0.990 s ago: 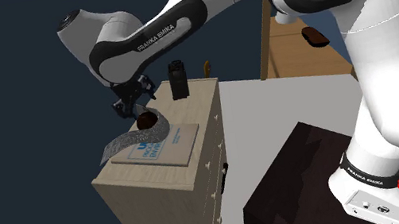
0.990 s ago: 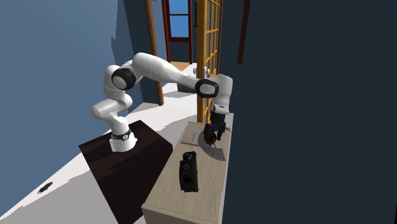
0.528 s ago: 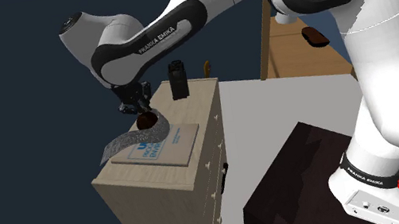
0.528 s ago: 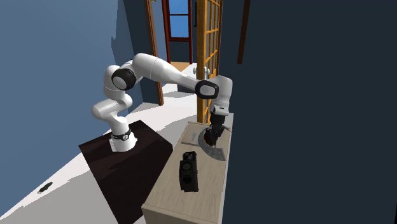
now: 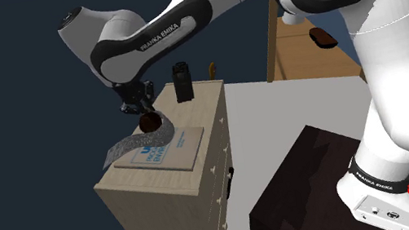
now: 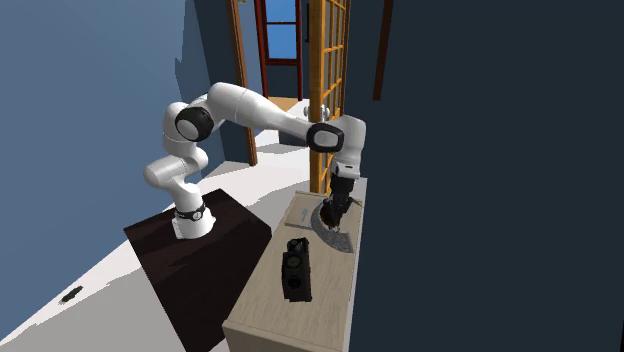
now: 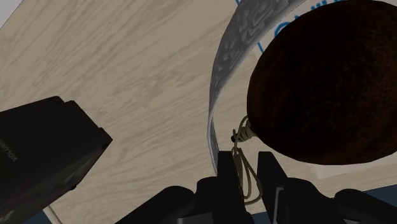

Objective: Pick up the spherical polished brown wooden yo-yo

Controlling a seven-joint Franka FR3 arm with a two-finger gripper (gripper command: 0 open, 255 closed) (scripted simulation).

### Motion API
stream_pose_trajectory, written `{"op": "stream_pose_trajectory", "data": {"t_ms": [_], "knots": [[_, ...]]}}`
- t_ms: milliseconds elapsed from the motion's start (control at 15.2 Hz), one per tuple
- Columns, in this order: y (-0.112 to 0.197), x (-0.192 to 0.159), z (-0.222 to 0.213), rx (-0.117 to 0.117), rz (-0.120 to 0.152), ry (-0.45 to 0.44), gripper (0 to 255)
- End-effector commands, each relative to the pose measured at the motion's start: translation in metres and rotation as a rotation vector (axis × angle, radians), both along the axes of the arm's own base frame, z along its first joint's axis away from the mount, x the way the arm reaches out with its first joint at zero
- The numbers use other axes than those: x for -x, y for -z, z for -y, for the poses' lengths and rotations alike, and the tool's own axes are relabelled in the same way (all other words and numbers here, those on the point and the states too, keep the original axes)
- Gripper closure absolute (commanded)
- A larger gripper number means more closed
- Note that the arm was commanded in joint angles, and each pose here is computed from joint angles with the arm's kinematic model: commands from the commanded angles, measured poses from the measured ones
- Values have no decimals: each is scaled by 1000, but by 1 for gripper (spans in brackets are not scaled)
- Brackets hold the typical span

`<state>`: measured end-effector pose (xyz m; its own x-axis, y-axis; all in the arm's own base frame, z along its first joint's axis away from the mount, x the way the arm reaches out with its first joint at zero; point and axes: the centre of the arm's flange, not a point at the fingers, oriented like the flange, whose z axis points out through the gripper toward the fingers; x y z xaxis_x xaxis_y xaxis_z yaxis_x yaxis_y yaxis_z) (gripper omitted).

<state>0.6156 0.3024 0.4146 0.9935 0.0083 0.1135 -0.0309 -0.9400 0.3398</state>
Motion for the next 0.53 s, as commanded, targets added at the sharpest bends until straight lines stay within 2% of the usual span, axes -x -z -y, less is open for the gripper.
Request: {"op": "stream_pose_trajectory", "data": {"t_ms": [0, 462], "knots": [[-11, 1, -1, 0, 0, 0, 255], [-48, 1, -1, 0, 0, 0, 255]]}}
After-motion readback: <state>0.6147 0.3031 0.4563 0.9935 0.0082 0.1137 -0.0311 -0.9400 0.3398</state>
